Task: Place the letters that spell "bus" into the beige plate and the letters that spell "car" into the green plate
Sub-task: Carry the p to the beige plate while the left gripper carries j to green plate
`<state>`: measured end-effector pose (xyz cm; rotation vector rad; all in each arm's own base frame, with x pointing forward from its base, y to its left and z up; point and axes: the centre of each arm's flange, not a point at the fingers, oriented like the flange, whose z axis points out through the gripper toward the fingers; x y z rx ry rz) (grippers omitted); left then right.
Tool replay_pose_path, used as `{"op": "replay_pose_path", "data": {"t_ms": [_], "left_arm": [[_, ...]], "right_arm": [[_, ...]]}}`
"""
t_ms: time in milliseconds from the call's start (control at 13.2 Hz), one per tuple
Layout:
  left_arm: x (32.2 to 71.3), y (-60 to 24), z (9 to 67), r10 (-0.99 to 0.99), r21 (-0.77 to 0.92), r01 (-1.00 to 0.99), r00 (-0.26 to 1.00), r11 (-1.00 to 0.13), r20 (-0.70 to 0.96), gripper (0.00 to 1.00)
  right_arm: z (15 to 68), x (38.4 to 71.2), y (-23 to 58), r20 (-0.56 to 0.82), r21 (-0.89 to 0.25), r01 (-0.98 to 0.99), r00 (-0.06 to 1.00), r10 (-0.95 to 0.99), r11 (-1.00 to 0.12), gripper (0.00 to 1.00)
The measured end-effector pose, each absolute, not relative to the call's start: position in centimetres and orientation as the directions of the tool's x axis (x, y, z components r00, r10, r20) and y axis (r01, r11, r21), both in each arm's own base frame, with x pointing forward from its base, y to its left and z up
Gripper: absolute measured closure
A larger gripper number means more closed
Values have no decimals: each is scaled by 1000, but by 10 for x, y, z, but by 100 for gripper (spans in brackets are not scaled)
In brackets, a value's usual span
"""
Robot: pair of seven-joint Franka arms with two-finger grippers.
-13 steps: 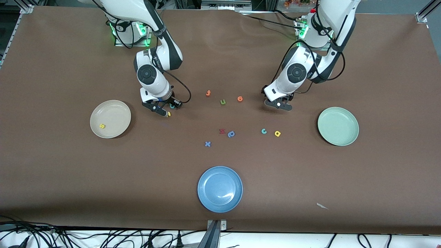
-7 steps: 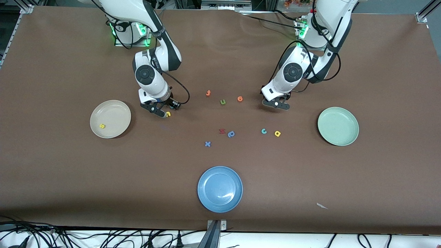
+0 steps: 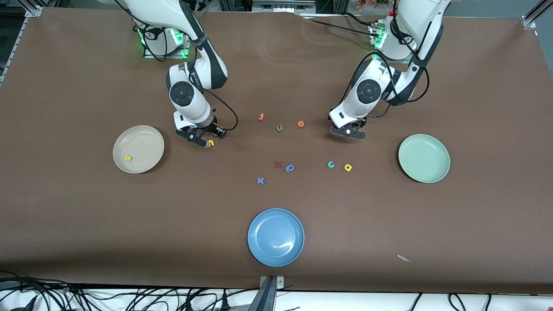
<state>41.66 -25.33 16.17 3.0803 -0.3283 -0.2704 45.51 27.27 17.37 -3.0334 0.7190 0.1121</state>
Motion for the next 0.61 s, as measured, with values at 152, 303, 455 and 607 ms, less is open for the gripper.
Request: {"op": "replay_pose_path", "data": {"t_ms": [152,303,455,607], "left_arm": [[419,-252,163,-207,49,-202,964,-978,-165,29],[422,-251,164,-204,49,-199,966,-979,-161,32],[424,-250,165,-202,49,-197,967,-979,-157,39],[425,-250,166,-202,50,-197,967,-979,-154,45]], "right_arm": [[175,455,273,-75,-7,-447,892,-445,-895,65],[175,455,273,-75,-7,-445,893,-443,-896,65],[175,455,273,-75,-7,-443,894,-441,-897,65],[175,456,273,-77,-6,-442,895,-440,-897,65]]}}
